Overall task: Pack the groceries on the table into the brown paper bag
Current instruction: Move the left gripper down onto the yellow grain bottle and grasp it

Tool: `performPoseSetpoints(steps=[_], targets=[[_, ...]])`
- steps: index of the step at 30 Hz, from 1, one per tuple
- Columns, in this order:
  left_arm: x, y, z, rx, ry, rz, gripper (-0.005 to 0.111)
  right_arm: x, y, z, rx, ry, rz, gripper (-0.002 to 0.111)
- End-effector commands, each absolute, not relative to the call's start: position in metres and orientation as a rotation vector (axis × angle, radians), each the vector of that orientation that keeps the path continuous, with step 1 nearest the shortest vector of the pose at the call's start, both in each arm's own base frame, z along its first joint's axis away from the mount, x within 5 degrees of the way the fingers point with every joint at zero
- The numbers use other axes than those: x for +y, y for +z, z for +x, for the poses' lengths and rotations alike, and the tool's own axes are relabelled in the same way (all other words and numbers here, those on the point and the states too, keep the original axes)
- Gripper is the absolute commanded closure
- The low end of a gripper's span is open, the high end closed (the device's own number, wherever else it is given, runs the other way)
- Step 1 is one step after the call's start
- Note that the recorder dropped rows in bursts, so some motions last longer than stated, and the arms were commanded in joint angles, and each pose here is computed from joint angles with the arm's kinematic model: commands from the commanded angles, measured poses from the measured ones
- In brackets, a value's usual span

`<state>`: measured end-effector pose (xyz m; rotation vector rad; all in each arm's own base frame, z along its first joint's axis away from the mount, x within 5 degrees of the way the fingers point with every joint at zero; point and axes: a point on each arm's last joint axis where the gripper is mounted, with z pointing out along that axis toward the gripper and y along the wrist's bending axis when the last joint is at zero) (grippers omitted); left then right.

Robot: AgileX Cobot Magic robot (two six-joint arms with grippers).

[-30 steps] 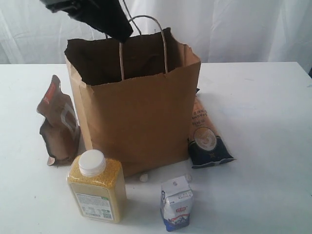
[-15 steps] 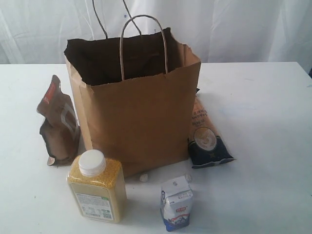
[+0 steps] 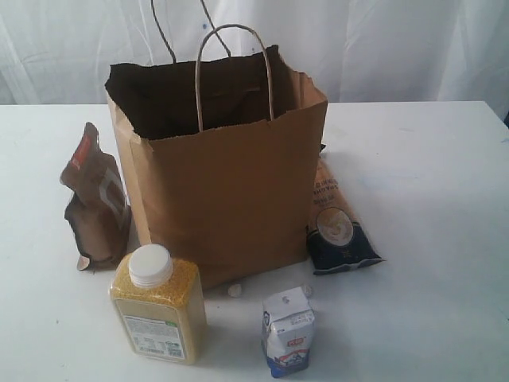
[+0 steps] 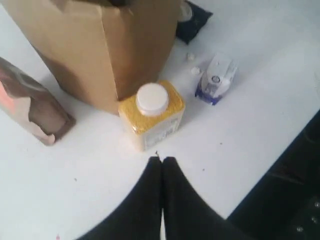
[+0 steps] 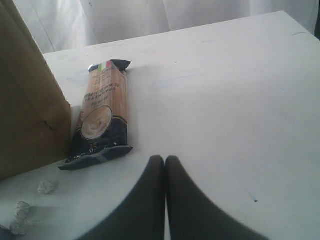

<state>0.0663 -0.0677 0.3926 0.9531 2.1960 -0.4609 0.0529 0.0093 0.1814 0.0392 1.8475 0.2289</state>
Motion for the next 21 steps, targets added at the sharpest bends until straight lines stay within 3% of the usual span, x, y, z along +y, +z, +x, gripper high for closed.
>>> performPoseSetpoints(steps=[1,5,8,19,21], targets=[[-0.077,0.365,0.069,2.268,-0.495,1.105,0.09,0.009,0.182,0.053,1.829,0.221,0.043,0.108],[-0.088,0.358,0.081,2.229,-0.483,1.255,0.056,0.009,0.182,0.053,1.829,0.221,0.043,0.108],[-0.096,0.352,0.093,2.157,-0.432,1.394,0.039,0.009,0.182,0.053,1.829,0.221,0.043,0.108],[-0.13,0.315,0.144,2.091,-0.355,1.701,0.036,0.009,0.182,0.053,1.829,0.221,0.043,0.108],[-0.136,0.31,0.152,2.035,-0.337,1.748,0.029,0.009,0.182,0.053,1.829,0.221,0.043,0.108]])
